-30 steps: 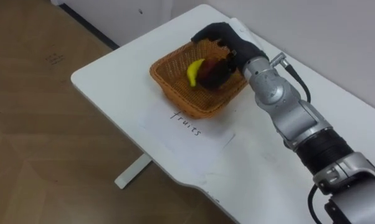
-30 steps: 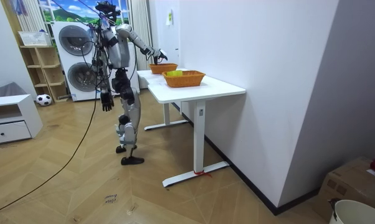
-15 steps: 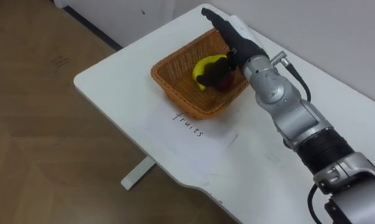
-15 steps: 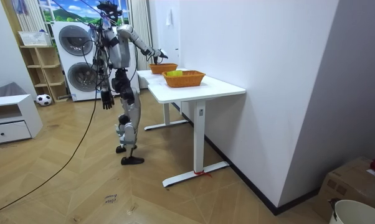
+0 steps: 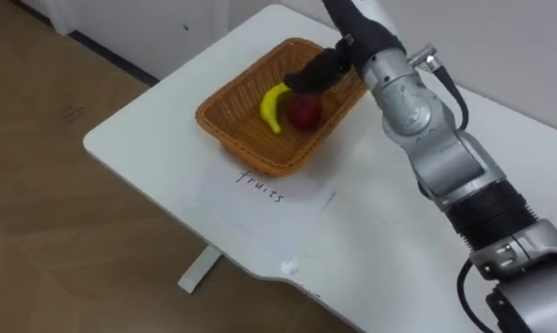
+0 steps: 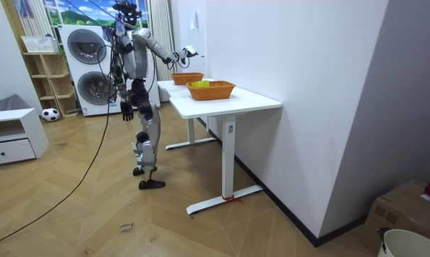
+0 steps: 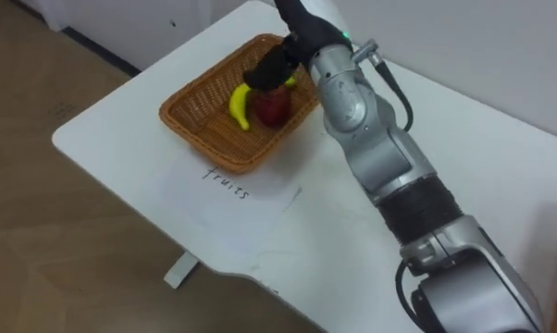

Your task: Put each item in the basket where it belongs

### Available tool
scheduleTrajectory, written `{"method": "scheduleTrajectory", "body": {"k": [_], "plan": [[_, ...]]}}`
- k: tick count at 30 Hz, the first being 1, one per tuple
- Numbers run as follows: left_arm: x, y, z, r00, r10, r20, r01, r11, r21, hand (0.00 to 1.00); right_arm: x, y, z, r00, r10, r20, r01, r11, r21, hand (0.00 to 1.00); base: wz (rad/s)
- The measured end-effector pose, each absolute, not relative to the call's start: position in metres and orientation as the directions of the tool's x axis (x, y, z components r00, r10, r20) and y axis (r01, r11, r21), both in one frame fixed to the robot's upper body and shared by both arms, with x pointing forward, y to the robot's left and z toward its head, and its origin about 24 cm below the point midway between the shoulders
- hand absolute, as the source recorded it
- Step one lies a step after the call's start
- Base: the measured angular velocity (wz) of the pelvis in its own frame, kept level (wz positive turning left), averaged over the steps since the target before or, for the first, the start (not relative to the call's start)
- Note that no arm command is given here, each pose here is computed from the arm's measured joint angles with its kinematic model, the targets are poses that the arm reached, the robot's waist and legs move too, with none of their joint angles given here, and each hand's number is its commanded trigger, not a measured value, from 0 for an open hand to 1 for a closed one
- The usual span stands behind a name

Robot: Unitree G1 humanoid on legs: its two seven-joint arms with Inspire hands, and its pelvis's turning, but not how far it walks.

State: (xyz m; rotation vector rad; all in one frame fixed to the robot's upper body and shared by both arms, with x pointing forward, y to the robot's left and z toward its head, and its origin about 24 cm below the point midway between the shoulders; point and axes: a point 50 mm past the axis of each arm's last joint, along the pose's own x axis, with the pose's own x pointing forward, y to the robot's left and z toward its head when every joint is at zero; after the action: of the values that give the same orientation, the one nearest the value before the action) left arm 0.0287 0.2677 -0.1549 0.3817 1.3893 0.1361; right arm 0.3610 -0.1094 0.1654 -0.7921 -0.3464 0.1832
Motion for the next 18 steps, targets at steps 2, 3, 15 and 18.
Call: {"method": "scheduleTrajectory", "body": {"k": [2, 3, 15, 18], "plan": [[0.030, 0.268, -0.155, 0.193, 0.323, -0.926, 0.128, 0.928, 0.351, 0.00, 0.361, -0.120, 0.174, 0.927, 0.262, 0.268, 0.012, 0.693, -0.721, 0.00, -0.25], [0.031, 0.268, -0.154, 0.195, 0.327, -0.925, 0.126, 0.927, 0.354, 0.00, 0.362, -0.123, 0.175, 0.928, 0.254, 0.271, 0.022, 0.690, -0.723, 0.00, -0.12], [0.052, 0.269, -0.151, 0.273, 0.310, -0.911, 0.170, 0.916, 0.363, 0.00, 0.347, -0.162, 0.233, 0.856, 0.179, 0.484, 0.266, 0.651, -0.711, 0.00, -0.17], [0.055, 0.271, -0.150, 0.280, 0.314, -0.907, 0.183, 0.910, 0.371, 0.00, 0.342, -0.170, 0.239, 0.848, 0.186, 0.497, 0.285, 0.630, -0.722, 0.00, -0.10]]}}
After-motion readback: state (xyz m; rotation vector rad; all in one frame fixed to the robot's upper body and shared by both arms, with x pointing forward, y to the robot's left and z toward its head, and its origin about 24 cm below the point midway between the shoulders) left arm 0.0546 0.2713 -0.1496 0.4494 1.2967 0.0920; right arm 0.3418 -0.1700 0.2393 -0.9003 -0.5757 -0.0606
